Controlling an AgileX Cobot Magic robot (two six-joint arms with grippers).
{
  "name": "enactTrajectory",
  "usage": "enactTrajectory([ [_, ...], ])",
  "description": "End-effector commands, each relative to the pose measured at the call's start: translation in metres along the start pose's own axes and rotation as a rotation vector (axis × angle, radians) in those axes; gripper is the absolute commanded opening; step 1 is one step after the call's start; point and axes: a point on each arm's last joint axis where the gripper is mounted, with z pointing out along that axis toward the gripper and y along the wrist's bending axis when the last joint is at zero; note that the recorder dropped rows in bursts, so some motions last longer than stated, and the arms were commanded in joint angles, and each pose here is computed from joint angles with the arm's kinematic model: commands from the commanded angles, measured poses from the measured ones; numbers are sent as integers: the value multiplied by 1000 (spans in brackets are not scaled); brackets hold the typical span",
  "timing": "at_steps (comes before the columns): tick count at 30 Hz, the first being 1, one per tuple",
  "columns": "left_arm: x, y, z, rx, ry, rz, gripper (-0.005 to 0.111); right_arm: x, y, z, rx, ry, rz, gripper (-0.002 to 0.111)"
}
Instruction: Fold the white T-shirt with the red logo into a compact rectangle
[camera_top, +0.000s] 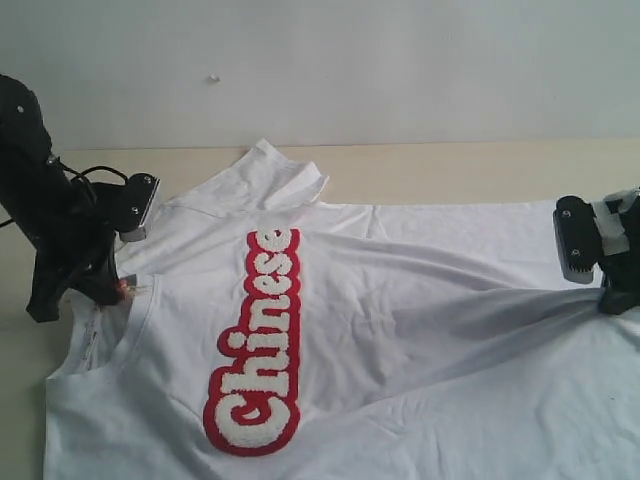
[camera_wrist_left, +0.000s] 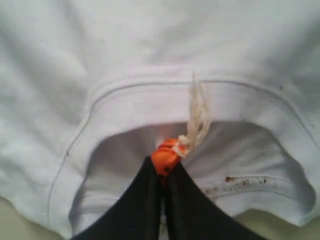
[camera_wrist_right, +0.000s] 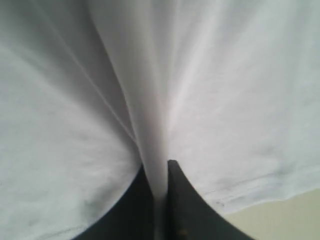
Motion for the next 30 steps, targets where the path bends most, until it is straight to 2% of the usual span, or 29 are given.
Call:
enactTrajectory([
  [1, 2, -1, -22, -54, 2, -5, 1, 2, -2, -14, -11, 16, -8, 0],
  [7, 30, -6, -70, -150, -12, -135, 1, 4, -13, -47, 66, 49, -45, 0],
  [14, 68, -28, -143, -329, 67, -202, 1, 3, -27, -94, 211, 32, -39, 0],
  [20, 66, -47, -189, -485, 74, -197, 1, 1, -31, -129, 279, 9, -5, 0],
  [24, 56, -56, -201, -510, -7, -220, 1, -2, -25, -155, 318, -49, 30, 0],
  [30, 48, -82, -226, -532, -23, -208, 1, 0, -3, -192, 332, -61, 33, 0],
])
